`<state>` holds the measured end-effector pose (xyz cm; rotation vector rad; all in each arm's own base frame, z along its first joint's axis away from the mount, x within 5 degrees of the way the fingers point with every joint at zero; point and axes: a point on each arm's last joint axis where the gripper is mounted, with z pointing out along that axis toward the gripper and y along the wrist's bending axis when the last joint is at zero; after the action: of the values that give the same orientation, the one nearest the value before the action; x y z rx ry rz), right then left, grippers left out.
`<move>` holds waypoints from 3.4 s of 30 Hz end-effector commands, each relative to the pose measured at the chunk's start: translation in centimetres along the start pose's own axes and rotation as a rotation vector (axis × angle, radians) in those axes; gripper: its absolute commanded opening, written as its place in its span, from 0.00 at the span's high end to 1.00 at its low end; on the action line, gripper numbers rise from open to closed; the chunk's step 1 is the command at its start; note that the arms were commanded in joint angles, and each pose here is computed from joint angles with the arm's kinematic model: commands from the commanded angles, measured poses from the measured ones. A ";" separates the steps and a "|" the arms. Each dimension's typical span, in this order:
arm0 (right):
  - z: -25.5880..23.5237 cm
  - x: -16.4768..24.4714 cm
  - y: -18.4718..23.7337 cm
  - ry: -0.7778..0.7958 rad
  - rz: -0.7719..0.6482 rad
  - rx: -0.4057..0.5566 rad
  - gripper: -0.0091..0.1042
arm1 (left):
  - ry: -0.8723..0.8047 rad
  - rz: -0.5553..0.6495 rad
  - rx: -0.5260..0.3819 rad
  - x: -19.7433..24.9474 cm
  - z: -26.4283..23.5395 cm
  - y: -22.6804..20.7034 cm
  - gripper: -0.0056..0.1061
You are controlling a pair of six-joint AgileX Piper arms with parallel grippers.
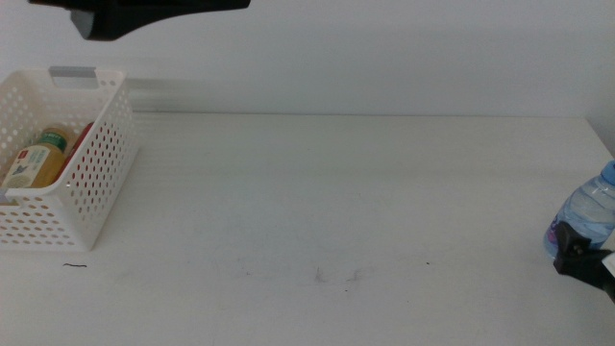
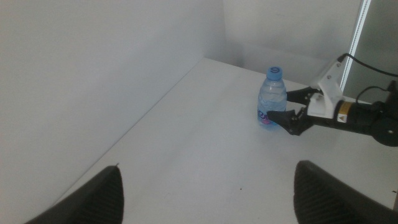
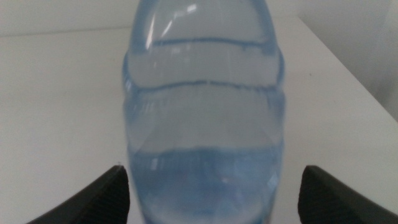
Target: Use arms to grab the bottles and put them into the dustbin to the left of the table.
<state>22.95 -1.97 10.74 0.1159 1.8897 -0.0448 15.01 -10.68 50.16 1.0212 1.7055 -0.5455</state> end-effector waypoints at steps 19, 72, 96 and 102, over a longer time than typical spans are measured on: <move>5.3 -4.6 15.1 -0.137 -0.126 -0.449 0.94 | -0.011 -0.008 -0.004 0.0 0.0 0.0 0.11; -10.3 -29.9 19.4 0.301 -0.252 -0.591 0.11 | -0.008 0.019 -0.085 0.0 0.5 1.0 0.11; -10.4 -29.9 19.5 0.306 -0.236 -0.604 0.11 | -0.258 -0.235 -0.454 28.2 20.7 4.2 0.11; -10.4 -29.9 19.5 0.306 -0.236 -0.604 0.11 | -0.283 -0.237 -0.463 29.6 24.2 5.5 0.11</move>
<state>24.78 16.74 42.63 -0.5365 2.1443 0.4001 28.71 -15.02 14.62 0.4292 1.6290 -0.3854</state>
